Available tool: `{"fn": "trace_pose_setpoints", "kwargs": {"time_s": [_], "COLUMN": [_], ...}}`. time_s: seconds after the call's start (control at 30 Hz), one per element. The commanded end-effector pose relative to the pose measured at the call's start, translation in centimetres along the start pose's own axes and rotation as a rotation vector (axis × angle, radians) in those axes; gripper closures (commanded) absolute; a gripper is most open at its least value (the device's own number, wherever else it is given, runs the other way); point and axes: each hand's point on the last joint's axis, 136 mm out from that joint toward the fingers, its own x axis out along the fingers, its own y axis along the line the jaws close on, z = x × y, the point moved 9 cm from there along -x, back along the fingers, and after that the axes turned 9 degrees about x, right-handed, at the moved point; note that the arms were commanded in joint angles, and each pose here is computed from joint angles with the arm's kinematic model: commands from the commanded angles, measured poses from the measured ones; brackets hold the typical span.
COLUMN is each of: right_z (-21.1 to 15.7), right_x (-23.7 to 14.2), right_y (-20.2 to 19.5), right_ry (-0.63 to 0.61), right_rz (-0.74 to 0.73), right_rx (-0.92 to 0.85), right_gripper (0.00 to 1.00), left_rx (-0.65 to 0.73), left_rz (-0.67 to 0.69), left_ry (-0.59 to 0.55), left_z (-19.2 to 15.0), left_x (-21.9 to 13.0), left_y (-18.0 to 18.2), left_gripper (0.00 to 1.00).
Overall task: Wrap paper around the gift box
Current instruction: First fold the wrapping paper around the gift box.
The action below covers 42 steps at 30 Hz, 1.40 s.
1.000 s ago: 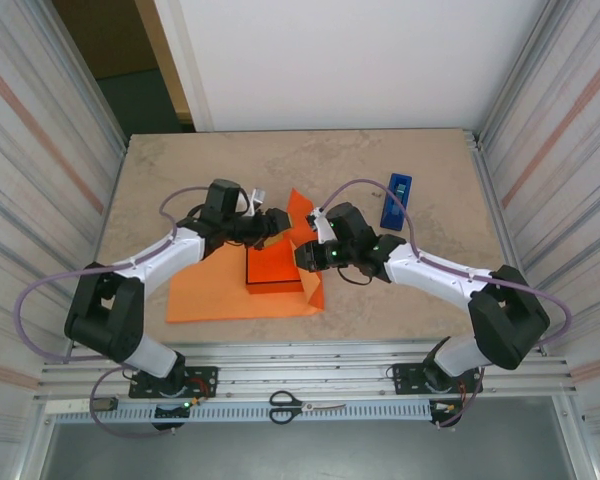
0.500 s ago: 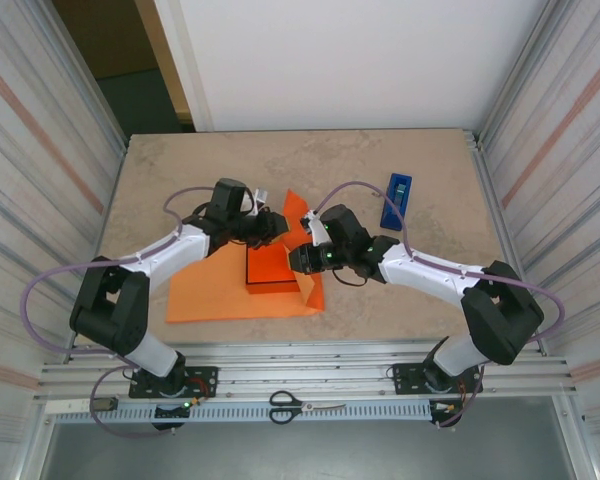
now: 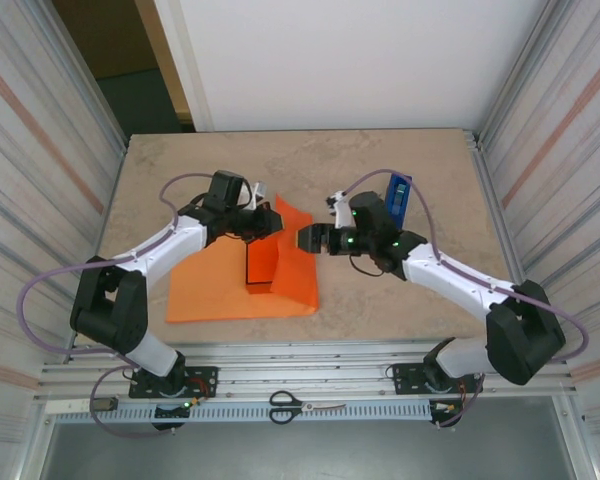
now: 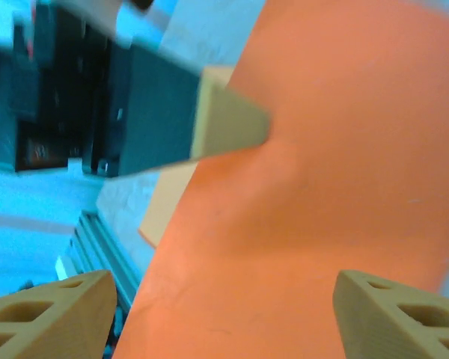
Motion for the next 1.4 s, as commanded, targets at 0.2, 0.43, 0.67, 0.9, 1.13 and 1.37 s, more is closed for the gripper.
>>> {"fn": "trace_pose_setpoints", "kwargs": {"time_s": [0.2,0.43,0.67,0.9,1.13,1.37], "right_z": [1.0,1.1,0.4,-0.5,-0.6,-0.9], "right_x": [1.1,4.1,6.7,7.3,6.2,5.9], "right_y": [-5.7,-6.4,-6.0,-6.7,-6.9,-6.9], "right_ry": [-0.014,0.097,0.213,0.234,0.171,0.201], "right_rz": [-0.238,-0.187,-0.173,-0.231,-0.227,-0.235], "right_rx": [0.288,0.358,0.34,0.331,0.329,0.341], "right_gripper": [0.09,0.01,0.01,0.02,0.02,0.02], "left_rx": [0.064,0.056,0.038,0.04,0.03,0.014], "left_rz": [0.037,0.065,0.119,0.104,0.085,0.083], "left_ry": [0.009,0.025,0.033,0.033,0.035,0.035], "left_z": [-1.1,-1.5,-2.0,-2.1,-2.2,-2.5], "left_x": [-1.7,-1.6,-1.9,-1.6,-1.4,-1.1], "left_y": [1.4,2.2,2.9,3.2,3.2,3.6], "left_gripper": [1.0,1.0,1.0,1.0,0.99,0.99]}}
